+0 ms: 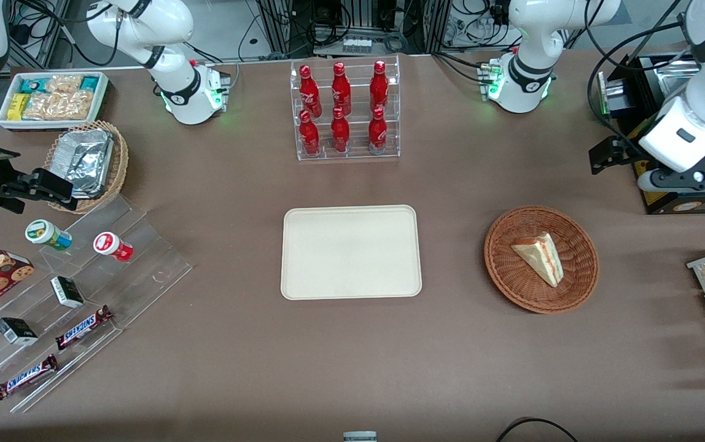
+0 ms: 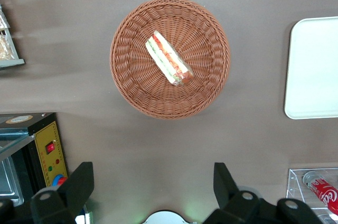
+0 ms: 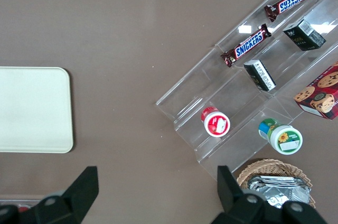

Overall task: Place sandwich from basket to tray
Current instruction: 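Move the left gripper down over the sandwich in the wicker basket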

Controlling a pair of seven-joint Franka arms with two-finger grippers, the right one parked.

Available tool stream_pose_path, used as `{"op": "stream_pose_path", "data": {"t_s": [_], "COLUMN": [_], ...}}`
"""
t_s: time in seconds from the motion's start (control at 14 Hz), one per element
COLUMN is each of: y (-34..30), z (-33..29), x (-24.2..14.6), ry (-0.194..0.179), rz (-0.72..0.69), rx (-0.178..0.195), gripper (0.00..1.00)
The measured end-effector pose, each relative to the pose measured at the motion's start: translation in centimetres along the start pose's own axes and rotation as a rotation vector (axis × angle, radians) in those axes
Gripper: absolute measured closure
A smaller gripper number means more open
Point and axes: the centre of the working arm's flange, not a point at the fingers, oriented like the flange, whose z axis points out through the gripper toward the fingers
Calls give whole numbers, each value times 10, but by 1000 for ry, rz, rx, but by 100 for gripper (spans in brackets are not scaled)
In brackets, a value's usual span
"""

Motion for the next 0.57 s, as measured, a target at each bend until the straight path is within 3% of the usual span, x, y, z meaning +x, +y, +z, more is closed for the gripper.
{"op": "stream_pose_path", "data": {"t_s": [0.29,0.57], "y": [0,-2], "z": [4,49], "x": [3,37], "ry": [-7,-36], "rz": [2,-75], "rx": [-2,-11], "gripper": [0,0]}}
